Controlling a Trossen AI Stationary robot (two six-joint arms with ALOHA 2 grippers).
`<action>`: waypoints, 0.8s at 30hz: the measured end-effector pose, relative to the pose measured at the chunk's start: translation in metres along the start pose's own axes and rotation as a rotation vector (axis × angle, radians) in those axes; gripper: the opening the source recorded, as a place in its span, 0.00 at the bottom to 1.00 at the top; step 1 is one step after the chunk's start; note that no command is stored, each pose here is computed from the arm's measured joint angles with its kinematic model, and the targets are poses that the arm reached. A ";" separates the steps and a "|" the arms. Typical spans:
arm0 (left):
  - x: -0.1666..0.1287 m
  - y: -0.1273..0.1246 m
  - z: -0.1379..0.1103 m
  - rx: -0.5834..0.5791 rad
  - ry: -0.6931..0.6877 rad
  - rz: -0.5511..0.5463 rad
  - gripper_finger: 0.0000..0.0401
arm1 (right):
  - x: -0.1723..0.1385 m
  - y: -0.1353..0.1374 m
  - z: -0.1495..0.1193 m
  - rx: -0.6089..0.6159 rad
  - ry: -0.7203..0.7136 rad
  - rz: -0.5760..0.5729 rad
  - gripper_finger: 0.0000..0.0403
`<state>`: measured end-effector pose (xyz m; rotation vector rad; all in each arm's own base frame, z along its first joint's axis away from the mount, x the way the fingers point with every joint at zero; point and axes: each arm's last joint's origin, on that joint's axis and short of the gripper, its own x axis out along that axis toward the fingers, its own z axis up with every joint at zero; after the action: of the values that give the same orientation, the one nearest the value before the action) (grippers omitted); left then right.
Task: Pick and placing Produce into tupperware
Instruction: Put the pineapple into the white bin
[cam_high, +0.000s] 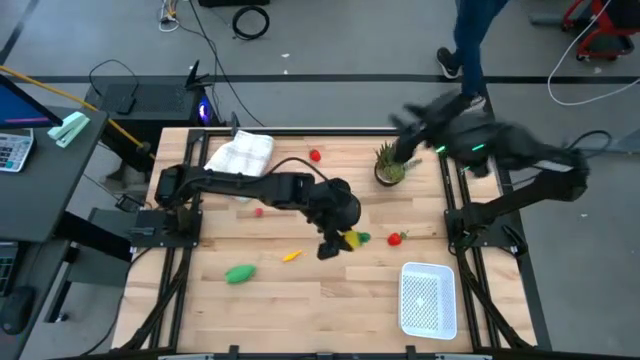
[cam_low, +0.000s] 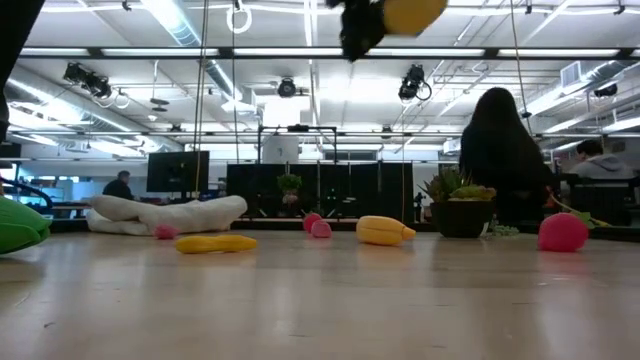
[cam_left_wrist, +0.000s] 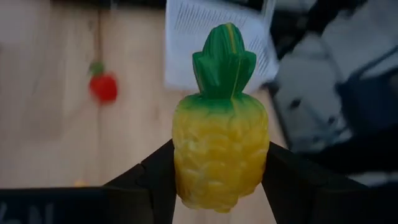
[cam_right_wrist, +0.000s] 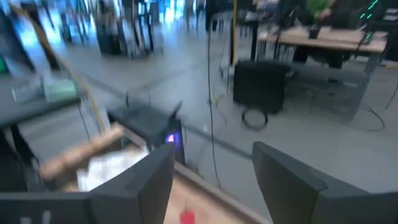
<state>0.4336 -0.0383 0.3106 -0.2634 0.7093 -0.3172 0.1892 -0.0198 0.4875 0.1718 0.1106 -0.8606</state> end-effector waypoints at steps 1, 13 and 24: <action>0.001 -0.003 0.003 -0.004 -0.037 -0.011 0.51 | -0.007 -0.007 0.008 0.022 -0.025 -0.001 0.56; 0.046 -0.024 0.026 0.084 -0.448 -0.160 0.50 | -0.029 -0.042 0.020 0.102 -0.034 -0.040 0.56; 0.141 -0.010 0.038 0.116 -0.527 -0.181 0.50 | -0.001 -0.018 0.001 -0.060 0.091 -0.080 0.56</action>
<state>0.5577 -0.0951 0.2585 -0.2861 0.1459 -0.4383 0.1747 -0.0304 0.4866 0.1510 0.2292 -0.9286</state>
